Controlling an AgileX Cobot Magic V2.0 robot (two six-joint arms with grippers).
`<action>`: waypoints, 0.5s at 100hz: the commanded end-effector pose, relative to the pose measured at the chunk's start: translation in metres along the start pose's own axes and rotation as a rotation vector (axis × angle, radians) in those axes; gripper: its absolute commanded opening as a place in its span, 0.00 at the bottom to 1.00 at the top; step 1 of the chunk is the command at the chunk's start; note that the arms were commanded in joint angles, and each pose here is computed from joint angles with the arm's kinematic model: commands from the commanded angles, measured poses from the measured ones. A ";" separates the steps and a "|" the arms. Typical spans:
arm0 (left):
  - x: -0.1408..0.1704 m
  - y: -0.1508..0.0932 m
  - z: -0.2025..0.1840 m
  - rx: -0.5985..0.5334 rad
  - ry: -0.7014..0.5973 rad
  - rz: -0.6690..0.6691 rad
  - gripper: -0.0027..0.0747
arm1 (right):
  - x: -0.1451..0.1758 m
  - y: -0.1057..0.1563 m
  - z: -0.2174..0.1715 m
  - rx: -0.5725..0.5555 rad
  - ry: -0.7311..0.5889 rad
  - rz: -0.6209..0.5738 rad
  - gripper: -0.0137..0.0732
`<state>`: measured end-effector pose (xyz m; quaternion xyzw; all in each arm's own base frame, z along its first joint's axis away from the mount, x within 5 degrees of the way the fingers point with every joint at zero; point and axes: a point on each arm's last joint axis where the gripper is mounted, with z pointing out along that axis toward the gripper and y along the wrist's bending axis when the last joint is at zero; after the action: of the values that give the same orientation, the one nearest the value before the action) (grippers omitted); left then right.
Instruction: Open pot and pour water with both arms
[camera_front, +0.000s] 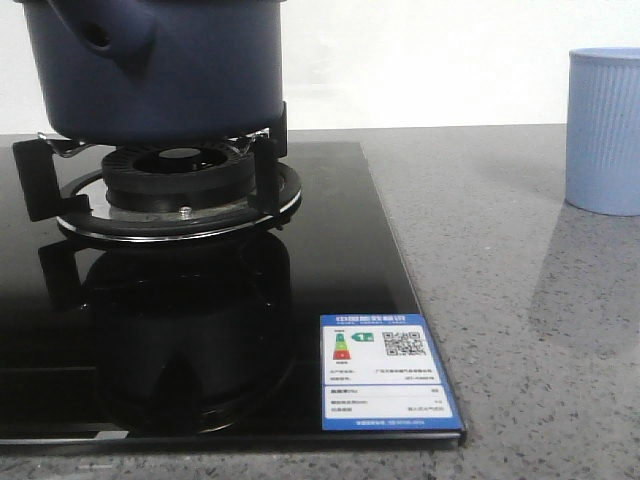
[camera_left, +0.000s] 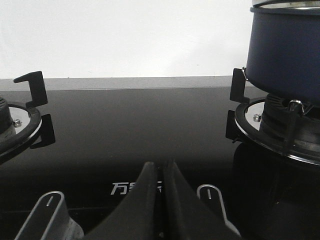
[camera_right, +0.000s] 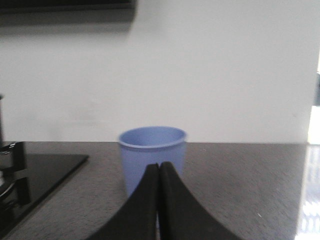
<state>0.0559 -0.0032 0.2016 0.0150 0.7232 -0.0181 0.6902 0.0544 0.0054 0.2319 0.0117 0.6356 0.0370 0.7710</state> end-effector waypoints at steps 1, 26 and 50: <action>-0.003 0.001 -0.001 -0.010 -0.082 -0.018 0.01 | -0.002 -0.008 0.001 0.097 0.040 0.064 0.08; -0.003 0.001 -0.001 -0.010 -0.082 -0.018 0.01 | 0.009 -0.010 0.000 0.108 0.136 -0.123 0.08; -0.003 0.001 -0.001 -0.010 -0.082 -0.018 0.01 | 0.032 -0.012 -0.004 0.111 0.187 -0.101 0.08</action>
<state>0.0559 -0.0032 0.2016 0.0150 0.7232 -0.0181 0.6902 0.0569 -0.0045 0.1992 0.0221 0.7212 -0.0333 0.6916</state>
